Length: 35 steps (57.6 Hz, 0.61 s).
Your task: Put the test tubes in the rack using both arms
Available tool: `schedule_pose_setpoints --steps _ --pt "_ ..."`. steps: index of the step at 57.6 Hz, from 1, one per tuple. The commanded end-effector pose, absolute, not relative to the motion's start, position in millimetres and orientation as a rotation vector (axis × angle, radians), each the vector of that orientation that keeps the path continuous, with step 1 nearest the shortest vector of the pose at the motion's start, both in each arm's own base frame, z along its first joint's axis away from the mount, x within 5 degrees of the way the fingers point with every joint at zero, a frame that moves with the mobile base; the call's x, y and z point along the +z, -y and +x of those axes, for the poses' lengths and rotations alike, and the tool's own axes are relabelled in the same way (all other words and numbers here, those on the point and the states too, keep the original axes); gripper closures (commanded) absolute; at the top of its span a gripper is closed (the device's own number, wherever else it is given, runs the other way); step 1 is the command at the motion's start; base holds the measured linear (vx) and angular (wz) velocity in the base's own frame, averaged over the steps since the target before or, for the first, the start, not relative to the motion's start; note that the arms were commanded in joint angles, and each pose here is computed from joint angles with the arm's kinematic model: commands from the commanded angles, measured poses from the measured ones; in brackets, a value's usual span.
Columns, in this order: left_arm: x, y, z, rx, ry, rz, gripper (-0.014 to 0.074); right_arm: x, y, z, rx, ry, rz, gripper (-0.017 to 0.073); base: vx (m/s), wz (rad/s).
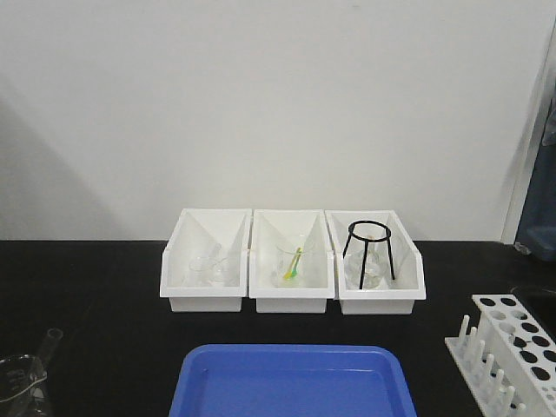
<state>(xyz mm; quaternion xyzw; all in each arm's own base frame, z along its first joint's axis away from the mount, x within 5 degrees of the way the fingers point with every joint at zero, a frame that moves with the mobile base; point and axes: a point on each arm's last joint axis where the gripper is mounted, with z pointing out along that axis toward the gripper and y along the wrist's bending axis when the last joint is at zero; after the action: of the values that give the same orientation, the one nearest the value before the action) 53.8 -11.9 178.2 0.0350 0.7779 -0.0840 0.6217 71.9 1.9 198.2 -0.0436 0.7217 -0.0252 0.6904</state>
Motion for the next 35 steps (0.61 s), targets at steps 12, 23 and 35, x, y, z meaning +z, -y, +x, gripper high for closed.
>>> schedule_pose_setpoints --steps 12,23,35 --pt "176.8 10.5 55.4 -0.187 -1.726 0.058 0.0614 201.4 -2.3 72.6 -0.067 -1.552 -0.108 0.0567 0.07 -0.02" --pt "176.8 10.5 55.4 -0.187 -1.726 0.058 0.0614 201.6 -3.0 72.4 -0.059 -1.548 -0.115 0.0567 0.01 0.0" --pt "176.8 10.5 55.3 -0.188 -1.725 0.057 0.0614 201.7 -4.6 72.2 -0.042 -1.545 -0.132 0.0567 0.0 0.0"
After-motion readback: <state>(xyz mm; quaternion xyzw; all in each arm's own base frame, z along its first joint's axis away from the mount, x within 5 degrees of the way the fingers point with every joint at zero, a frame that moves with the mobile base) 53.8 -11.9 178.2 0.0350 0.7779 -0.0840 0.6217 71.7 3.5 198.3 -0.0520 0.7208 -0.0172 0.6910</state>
